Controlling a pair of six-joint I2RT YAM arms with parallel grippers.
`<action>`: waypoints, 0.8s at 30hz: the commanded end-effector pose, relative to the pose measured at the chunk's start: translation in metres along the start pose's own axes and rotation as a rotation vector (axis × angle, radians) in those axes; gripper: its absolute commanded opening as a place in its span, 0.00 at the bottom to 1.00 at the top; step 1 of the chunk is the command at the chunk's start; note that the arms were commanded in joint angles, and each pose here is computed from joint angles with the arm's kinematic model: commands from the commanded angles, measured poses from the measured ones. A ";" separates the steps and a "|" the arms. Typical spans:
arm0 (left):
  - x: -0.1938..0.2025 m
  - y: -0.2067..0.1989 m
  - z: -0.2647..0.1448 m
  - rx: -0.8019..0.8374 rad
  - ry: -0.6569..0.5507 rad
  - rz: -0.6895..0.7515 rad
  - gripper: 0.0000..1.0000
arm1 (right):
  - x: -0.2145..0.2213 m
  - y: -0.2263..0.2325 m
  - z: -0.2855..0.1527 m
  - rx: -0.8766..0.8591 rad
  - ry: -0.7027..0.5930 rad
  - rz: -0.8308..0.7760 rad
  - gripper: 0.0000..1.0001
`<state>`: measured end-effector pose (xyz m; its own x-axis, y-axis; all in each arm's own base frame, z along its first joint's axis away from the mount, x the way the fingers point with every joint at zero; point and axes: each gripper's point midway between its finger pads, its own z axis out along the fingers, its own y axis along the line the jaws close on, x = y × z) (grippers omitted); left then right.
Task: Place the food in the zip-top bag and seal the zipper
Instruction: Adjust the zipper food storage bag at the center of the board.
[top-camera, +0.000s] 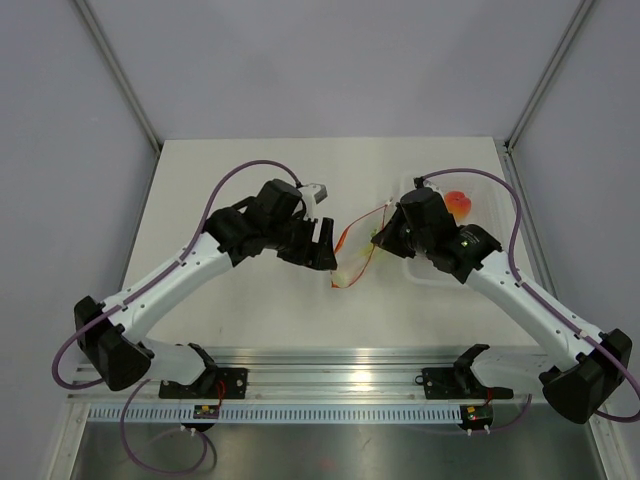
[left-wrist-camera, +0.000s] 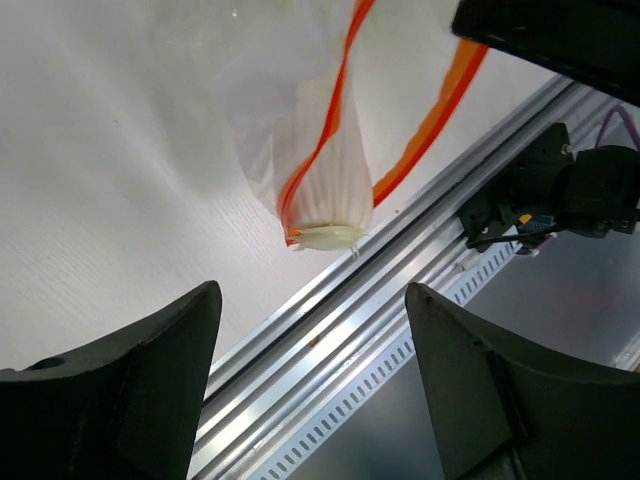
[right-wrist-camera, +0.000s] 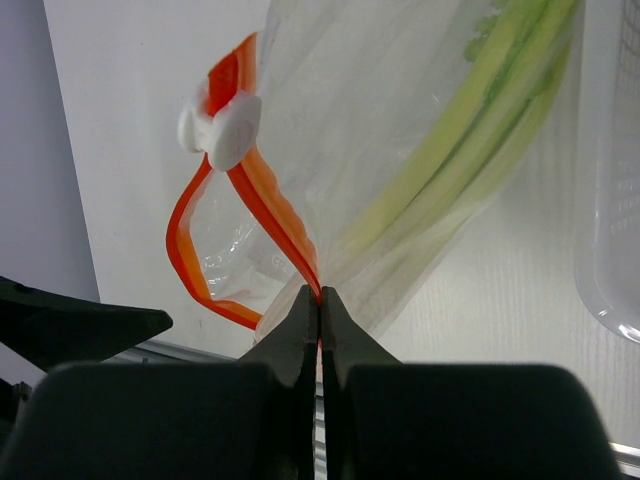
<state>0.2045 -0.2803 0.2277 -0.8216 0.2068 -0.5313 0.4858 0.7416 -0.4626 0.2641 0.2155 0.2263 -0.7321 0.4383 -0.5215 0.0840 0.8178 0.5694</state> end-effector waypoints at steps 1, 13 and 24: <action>-0.023 0.000 0.000 -0.020 -0.144 0.042 0.75 | -0.018 0.024 -0.014 -0.083 -0.041 0.020 0.00; -0.037 0.001 0.035 -0.005 -0.201 -0.054 0.56 | -0.017 0.026 -0.016 -0.096 -0.035 0.025 0.00; -0.019 0.020 0.071 -0.044 -0.149 -0.108 0.38 | -0.017 0.025 -0.021 -0.105 -0.040 0.036 0.00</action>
<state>0.2390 -0.3068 0.1709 -0.8419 0.0740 -0.5345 0.3771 0.7892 -0.4848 0.2613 0.2180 0.2284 -0.7407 0.4411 -0.5067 0.0801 0.8069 0.5852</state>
